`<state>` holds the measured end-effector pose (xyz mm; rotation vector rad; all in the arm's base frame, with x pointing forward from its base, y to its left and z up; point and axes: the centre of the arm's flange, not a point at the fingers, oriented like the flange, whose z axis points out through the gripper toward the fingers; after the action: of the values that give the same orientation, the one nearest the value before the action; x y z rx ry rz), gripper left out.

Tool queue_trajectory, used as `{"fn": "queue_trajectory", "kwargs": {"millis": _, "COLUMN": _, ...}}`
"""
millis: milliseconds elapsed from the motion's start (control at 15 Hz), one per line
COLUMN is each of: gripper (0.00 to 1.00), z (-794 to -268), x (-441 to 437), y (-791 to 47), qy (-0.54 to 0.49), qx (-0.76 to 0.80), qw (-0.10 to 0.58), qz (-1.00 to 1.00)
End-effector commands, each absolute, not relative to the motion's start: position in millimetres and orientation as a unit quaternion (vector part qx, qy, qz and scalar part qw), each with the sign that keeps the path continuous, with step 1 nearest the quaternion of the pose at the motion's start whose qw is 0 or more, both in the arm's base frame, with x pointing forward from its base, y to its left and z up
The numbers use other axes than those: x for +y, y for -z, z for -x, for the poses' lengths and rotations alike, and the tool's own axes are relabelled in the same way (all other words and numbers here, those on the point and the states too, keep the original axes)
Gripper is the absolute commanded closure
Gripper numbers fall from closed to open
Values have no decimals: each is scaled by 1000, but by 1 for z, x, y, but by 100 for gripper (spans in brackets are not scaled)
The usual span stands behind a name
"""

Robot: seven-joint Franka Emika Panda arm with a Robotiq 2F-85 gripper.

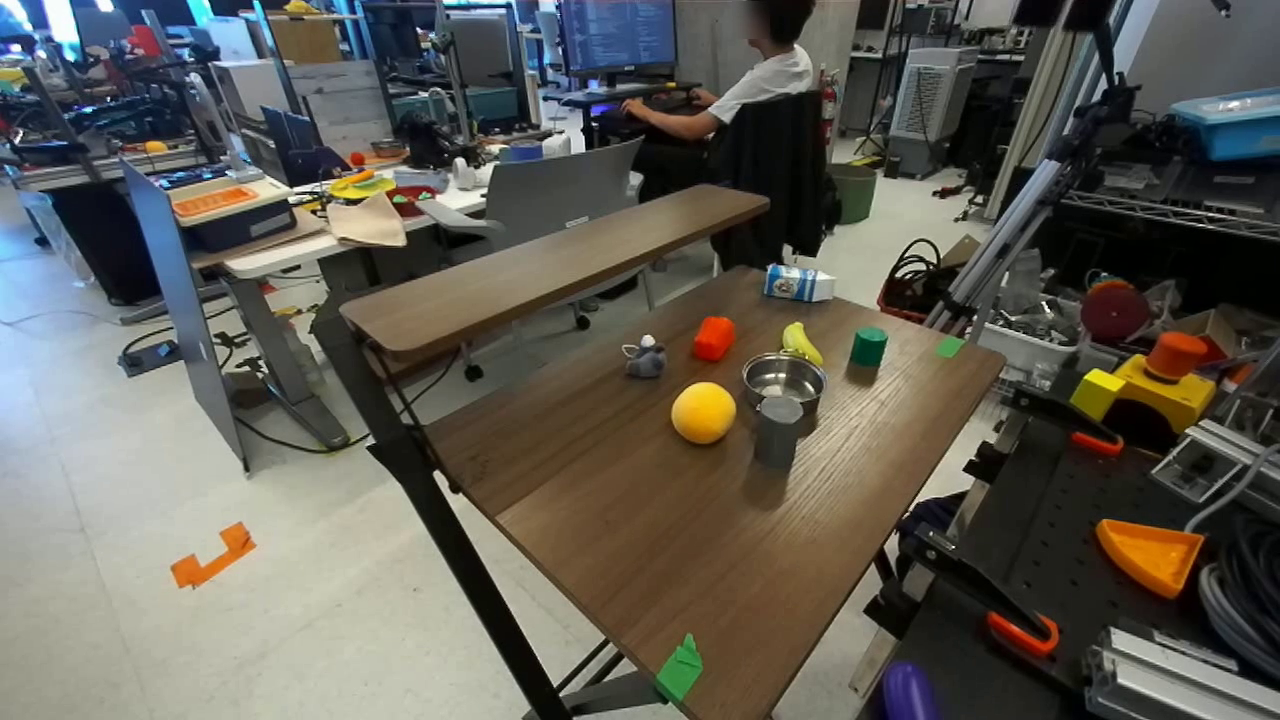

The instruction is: Put the yellow plush toy in the silver pot

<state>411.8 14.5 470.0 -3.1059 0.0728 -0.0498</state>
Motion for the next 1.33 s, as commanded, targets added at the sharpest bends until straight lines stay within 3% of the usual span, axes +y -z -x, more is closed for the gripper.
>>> {"fn": "queue_trajectory", "kwargs": {"millis": 0, "gripper": 0, "z": -480, "x": 23, "y": -421, "qy": -30, "qx": -13, "qw": 23, "qz": 999}}
{"fn": "queue_trajectory", "kwargs": {"millis": 600, "gripper": 0, "z": -576, "x": 96, "y": -262, "qy": -74, "qx": 3, "qw": 23, "qz": 997}}
{"fn": "queue_trajectory", "kwargs": {"millis": 1267, "gripper": 0, "z": -627, "x": 127, "y": -168, "qy": -66, "qx": 27, "qw": -14, "qz": 997}}
